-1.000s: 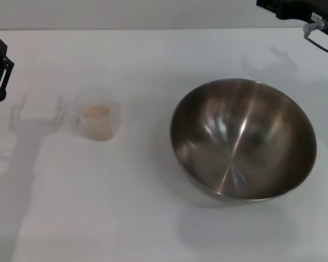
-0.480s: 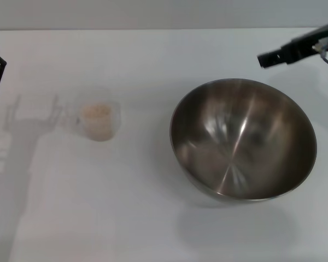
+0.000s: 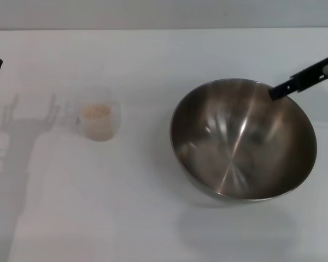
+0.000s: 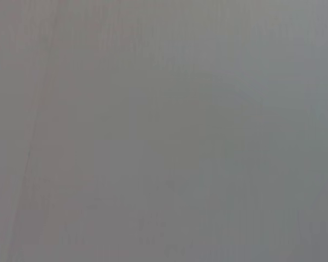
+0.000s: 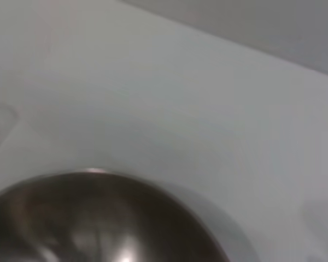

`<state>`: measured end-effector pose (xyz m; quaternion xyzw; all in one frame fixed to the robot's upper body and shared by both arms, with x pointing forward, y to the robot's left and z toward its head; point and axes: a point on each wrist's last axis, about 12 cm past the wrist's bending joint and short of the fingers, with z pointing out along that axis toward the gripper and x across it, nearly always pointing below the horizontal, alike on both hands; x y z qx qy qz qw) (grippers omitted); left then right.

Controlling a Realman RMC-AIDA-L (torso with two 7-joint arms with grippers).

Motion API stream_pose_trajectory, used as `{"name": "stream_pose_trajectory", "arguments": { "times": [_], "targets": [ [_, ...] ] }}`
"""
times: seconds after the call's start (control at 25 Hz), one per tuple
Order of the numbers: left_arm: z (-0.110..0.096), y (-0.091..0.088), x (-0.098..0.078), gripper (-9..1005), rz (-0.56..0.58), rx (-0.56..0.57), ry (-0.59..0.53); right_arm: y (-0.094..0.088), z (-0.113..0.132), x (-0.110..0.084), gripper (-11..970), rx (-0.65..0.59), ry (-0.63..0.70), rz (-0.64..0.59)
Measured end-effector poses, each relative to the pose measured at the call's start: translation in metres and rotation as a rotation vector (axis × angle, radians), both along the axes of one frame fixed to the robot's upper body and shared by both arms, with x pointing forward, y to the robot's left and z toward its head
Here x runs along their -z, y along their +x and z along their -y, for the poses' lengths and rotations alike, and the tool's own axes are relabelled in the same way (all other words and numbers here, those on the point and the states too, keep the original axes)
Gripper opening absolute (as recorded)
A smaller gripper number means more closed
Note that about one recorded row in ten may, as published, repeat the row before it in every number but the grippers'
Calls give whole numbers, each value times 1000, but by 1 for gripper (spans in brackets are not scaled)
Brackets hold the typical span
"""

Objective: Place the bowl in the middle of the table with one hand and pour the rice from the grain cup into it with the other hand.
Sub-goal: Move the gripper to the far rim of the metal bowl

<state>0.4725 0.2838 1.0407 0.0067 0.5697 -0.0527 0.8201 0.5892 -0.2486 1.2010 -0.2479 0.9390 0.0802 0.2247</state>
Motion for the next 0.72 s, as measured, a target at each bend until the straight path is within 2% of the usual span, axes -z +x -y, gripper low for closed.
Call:
{"name": "stream_pose_trajectory", "arguments": {
  "times": [0.32, 0.6, 0.72],
  "targets": [
    [0, -1, 0, 832, -1, -1, -2, 7, 2, 26, 753, -8, -7, -67],
    [0, -2, 1, 832, -1, -2, -5, 9, -1, 42, 748, -27, -18, -83],
    [0, -2, 0, 832, 3, -2, -6, 9, -3, 44, 689, -36, -22, -91]
  ]
}}
